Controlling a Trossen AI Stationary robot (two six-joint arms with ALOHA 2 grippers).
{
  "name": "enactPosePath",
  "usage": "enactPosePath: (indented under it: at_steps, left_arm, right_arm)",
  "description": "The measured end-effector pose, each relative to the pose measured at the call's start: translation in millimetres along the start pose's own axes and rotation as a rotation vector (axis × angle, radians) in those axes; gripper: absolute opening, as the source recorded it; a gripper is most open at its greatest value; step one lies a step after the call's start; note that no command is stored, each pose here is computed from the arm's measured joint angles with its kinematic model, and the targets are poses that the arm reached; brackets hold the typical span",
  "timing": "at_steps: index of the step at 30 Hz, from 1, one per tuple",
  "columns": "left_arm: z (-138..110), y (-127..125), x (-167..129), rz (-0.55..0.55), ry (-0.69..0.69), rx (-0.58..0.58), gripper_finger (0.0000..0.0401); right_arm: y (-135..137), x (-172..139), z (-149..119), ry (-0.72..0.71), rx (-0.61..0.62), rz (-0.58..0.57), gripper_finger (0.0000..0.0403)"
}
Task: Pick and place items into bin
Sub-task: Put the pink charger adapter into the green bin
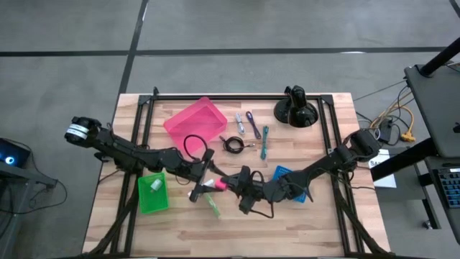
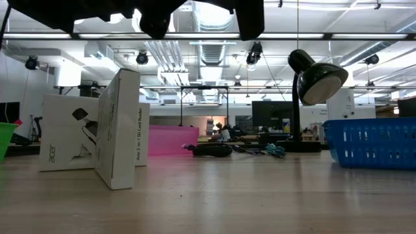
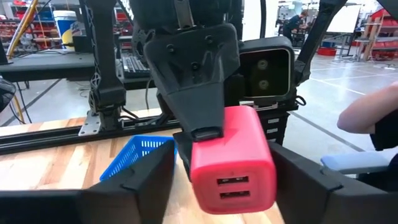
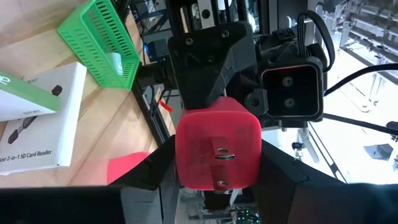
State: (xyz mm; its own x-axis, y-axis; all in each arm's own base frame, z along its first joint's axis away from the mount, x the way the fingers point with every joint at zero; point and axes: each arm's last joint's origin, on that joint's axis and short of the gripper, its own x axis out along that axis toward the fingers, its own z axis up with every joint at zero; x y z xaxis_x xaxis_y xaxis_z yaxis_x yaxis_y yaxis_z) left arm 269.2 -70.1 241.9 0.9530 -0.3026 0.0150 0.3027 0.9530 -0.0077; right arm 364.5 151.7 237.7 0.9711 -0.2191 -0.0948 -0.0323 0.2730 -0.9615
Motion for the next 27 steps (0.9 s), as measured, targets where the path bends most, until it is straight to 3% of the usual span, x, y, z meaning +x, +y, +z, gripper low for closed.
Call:
enactPosePath:
  at_steps: [7,16,27]
  left_arm:
    - [0.1,-0.1,-0.1,-0.006,-0.001,0.014,0.0142]
    - [0.5,0.8,-0.2,0.003,-0.003,0.037,0.0142]
    - [1.6,3.0,-0.4,0.034,-0.01,0.049,0.0141]
  right_arm:
    - [-0.3,0.1,0.2,0.001,-0.015,0.001,0.0139]
    - [-0.9,0.2,0.6,0.004,-0.043,-0.002,0.0145]
    - [-5.3,0.4,-1.0,0.124,0.015,-0.055,0.0195]
